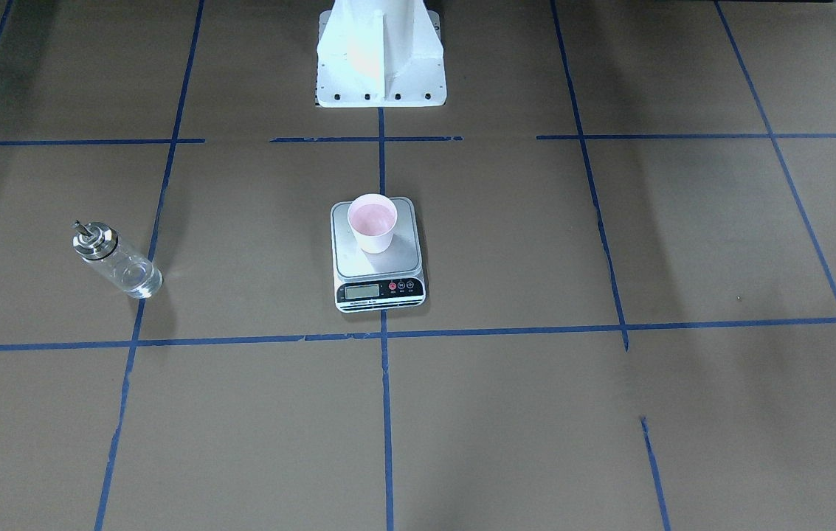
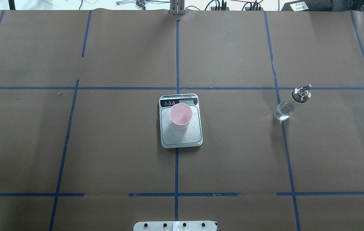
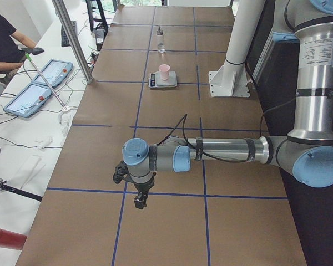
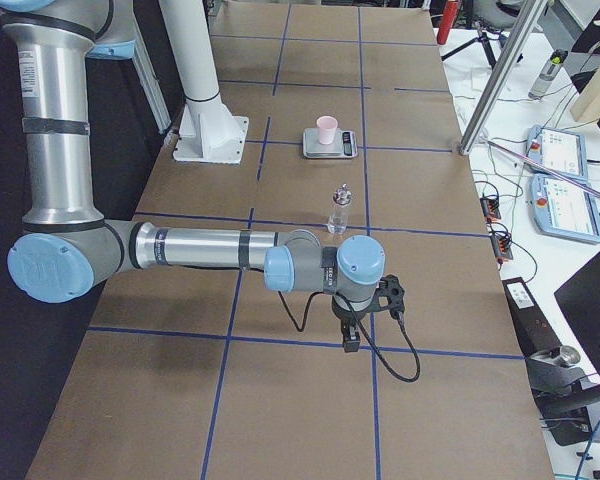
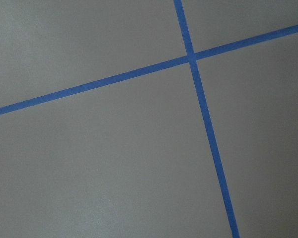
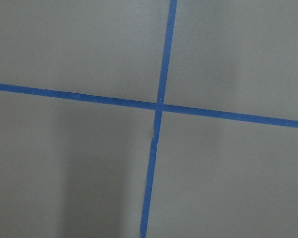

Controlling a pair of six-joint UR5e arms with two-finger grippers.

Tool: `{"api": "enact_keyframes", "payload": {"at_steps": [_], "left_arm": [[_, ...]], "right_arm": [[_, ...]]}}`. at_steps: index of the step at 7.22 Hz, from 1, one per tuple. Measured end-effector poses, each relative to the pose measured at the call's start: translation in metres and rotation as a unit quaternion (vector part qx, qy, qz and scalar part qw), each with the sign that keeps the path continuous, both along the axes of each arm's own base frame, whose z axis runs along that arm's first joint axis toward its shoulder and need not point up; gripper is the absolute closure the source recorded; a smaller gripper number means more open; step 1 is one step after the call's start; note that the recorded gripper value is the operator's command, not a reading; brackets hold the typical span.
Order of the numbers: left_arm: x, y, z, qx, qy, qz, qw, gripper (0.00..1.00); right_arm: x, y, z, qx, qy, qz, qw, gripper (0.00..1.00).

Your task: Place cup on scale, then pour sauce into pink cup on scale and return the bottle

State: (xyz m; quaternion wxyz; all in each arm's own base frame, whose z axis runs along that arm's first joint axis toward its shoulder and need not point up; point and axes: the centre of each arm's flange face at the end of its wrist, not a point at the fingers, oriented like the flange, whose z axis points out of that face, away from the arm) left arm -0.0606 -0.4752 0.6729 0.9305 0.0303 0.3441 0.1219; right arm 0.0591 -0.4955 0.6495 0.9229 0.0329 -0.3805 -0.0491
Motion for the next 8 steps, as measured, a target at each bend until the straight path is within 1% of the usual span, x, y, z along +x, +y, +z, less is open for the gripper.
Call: {"api": "enact_keyframes", "payload": {"at_steps": [1, 2, 4, 5, 7, 8], "left_arm": [[-0.001, 0.000, 0.000, -0.003, 0.000, -0.004, 1.0000, 0.00], [-0.001, 0.000, 0.000, -0.014, -0.001, -0.018, 0.9997, 0.00], [-0.002, -0.002, -0.005, -0.051, -0.002, -0.070, 0.9963, 0.00], [-0.003, -0.003, -0.007, -0.056, -0.001, -0.079, 0.9953, 0.00], [-0.002, -0.005, -0.012, -0.048, 0.008, -0.082, 0.9955, 0.00], [-0.001, -0.008, -0.016, -0.033, 0.013, -0.081, 0.9961, 0.00]], "right_arm": [[0.000, 0.000, 0.000, -0.001, 0.000, 0.000, 1.0000, 0.00], [0.000, 0.001, 0.001, -0.001, 0.000, 0.001, 1.0000, 0.00], [0.000, 0.002, 0.002, -0.003, 0.000, 0.001, 1.0000, 0.00], [0.000, 0.002, 0.002, -0.003, 0.000, 0.001, 1.0000, 0.00], [0.000, 0.002, 0.001, -0.001, 0.000, 0.001, 1.0000, 0.00], [0.000, 0.000, -0.001, 0.001, 0.000, 0.001, 1.0000, 0.00]]}}
